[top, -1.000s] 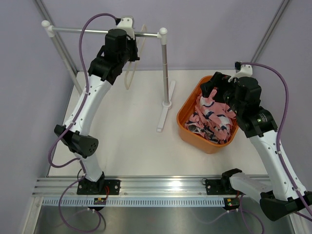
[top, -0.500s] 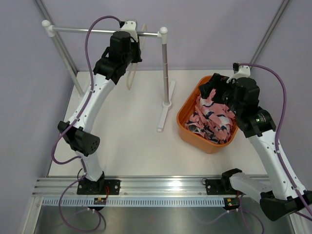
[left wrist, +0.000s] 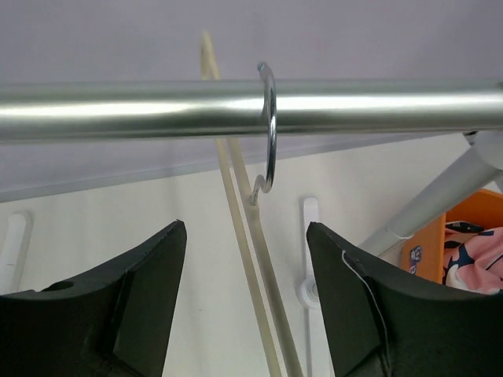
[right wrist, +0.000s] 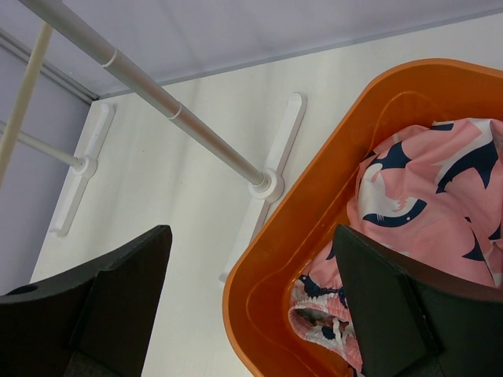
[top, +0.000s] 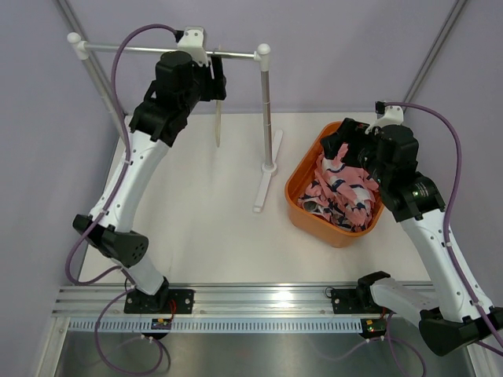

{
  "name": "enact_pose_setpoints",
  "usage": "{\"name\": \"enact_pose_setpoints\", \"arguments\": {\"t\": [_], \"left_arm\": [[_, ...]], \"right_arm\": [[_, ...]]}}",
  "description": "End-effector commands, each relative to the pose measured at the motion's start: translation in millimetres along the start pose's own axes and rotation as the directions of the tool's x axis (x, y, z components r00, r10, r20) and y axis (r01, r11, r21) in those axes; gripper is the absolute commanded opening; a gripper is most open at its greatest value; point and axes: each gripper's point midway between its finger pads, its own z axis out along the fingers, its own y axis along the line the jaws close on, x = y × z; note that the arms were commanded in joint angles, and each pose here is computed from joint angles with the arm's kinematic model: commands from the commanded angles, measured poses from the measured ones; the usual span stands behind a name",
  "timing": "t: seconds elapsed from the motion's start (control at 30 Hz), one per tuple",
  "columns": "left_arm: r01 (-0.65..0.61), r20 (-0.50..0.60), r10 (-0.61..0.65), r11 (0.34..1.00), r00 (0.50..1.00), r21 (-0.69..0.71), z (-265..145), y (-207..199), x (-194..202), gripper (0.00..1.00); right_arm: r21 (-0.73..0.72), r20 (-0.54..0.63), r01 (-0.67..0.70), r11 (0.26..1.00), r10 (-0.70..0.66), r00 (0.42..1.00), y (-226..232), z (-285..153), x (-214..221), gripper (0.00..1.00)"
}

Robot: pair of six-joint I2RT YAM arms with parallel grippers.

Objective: Remove the shorts from the hanger

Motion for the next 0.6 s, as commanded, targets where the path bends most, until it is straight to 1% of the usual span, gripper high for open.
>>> {"name": "enact_pose_setpoints", "arguments": {"t": [0.0,0.17,0.2,0.23,0.4,0.43,0.47,0.5,0.53,0.57], "left_arm": [[0.01,0.131,-0.011,1.0,0.991,0.009,-38,0,-43,0.68],[0.058,0.108,-0.051,0.996,0.993,-0.063,-63,14,-36,0.69],[0.068,0.123,-0.06,0.996,0.991,-0.061,-75,14,-40,0.69],[0.076,0.106,-0.067,0.994,0.992,-0.08,-77,17,-31,0.69],[0.078,0.107,-0.071,0.995,0.992,-0.066,-110,11,-17,0.72],[0.095,0.134,-0.085,0.993,0.987,-0.068,-126,15,-22,0.72],[0.089,0.112,-0.08,0.993,0.99,-0.075,-127,16,-8,0.73],[0.101,0.139,-0.091,0.993,0.986,-0.068,-143,18,-11,0.73],[0.097,0.114,-0.089,0.993,0.989,-0.071,-138,17,0,0.74],[0.101,0.116,-0.092,0.993,0.989,-0.067,-149,21,8,0.73]], "right_arm": [[-0.016,0.048,0.02,1.0,-0.019,0.999,3,-7,-12,0.93],[-0.046,0.048,0.024,0.999,-0.021,0.999,7,-10,-11,0.94],[-0.048,0.045,0.025,0.999,-0.023,0.999,7,-10,-9,0.94],[-0.054,0.049,0.024,0.998,-0.021,0.999,8,-12,-10,0.95],[-0.122,0.044,0.015,0.992,-0.01,0.999,17,-17,-1,0.98],[-0.142,0.06,0.02,0.99,-0.011,0.998,20,-22,-4,0.98],[-0.162,0.058,0.024,0.986,-0.015,0.998,23,-24,-3,0.99],[-0.17,0.061,0.028,0.985,-0.018,0.998,24,-27,-2,1.0],[-0.177,0.062,0.033,0.984,-0.023,0.998,24,-29,-2,0.99],[-0.17,0.063,0.04,0.985,-0.03,0.998,23,-30,-1,0.99]]}}
